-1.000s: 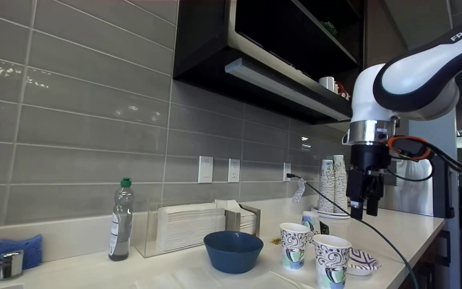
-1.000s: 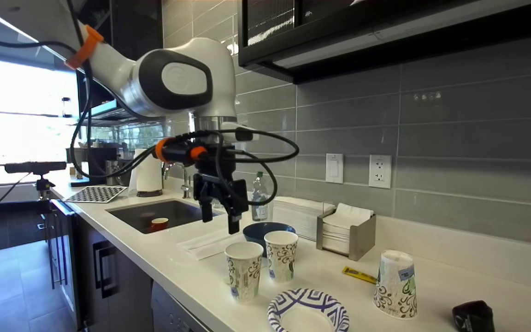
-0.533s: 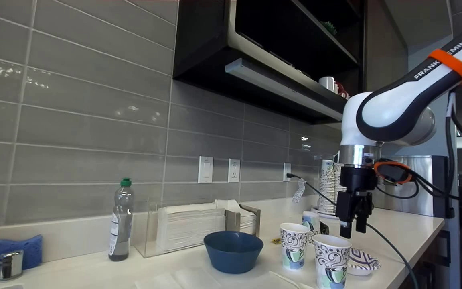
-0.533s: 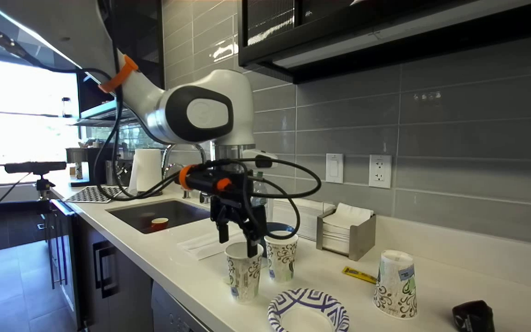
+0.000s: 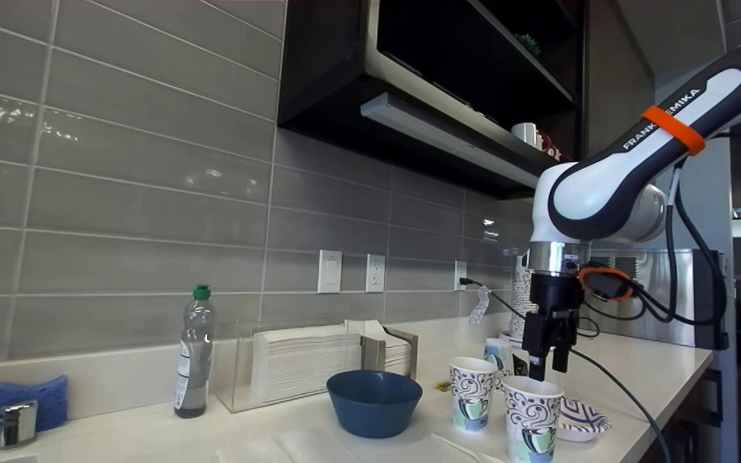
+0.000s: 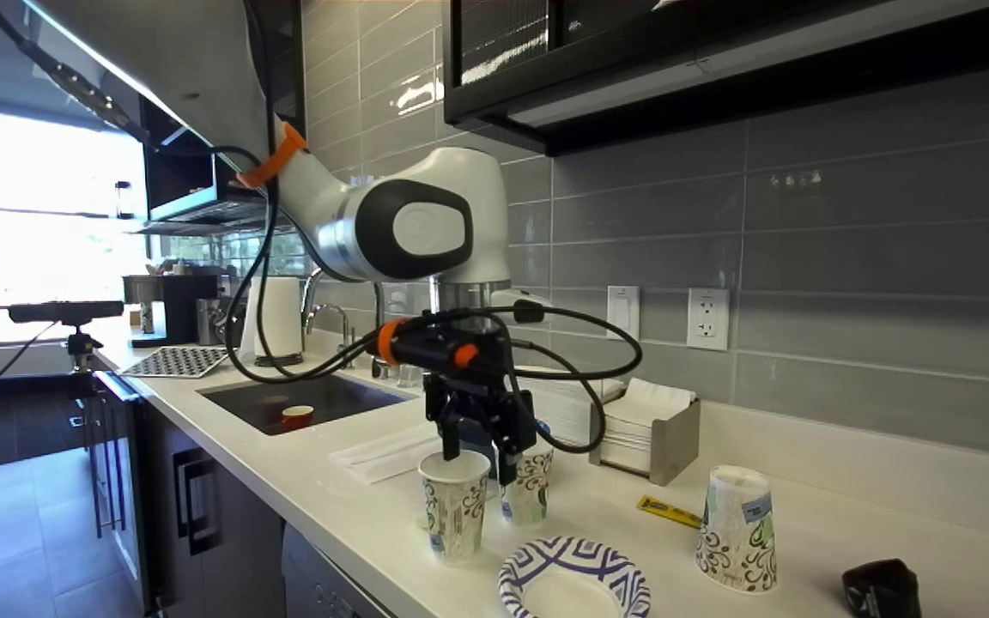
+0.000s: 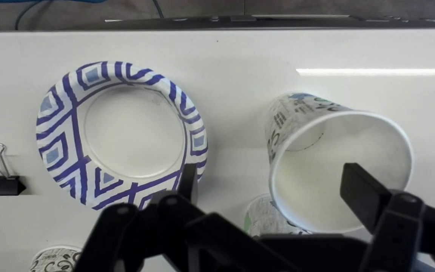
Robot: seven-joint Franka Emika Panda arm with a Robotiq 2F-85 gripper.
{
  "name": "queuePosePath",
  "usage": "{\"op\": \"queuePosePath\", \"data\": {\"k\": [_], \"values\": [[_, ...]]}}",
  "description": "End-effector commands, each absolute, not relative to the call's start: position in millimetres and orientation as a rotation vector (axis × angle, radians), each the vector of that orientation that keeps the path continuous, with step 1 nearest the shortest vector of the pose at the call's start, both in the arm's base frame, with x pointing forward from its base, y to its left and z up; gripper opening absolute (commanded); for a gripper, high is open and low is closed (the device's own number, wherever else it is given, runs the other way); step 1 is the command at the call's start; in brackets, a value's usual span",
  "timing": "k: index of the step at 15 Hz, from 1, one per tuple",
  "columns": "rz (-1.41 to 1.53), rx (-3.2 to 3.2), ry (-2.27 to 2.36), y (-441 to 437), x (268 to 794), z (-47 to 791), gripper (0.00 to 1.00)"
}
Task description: Stack up the two paper cups on the left, put the paper cups in the blue bowl and move the blue bowl to the left
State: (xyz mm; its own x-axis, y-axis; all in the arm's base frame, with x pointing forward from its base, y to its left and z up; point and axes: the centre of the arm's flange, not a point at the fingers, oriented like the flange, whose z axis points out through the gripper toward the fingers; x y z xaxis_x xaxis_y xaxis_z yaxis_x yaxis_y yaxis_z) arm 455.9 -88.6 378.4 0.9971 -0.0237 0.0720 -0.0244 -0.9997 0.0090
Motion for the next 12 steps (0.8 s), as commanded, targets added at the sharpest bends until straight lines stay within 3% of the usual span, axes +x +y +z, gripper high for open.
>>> {"op": "queuePosePath", "data": {"k": [1, 9, 11, 12], "values": [[0.107, 3.129, -0.014, -101, 470, 374, 0.68], [0.099, 3.155, -0.022, -113, 464, 373, 0.1], [0.099, 3.159, -0.023, -114, 464, 371, 0.0], [0.099, 3.163, -0.024, -115, 464, 371, 0.0]]}}
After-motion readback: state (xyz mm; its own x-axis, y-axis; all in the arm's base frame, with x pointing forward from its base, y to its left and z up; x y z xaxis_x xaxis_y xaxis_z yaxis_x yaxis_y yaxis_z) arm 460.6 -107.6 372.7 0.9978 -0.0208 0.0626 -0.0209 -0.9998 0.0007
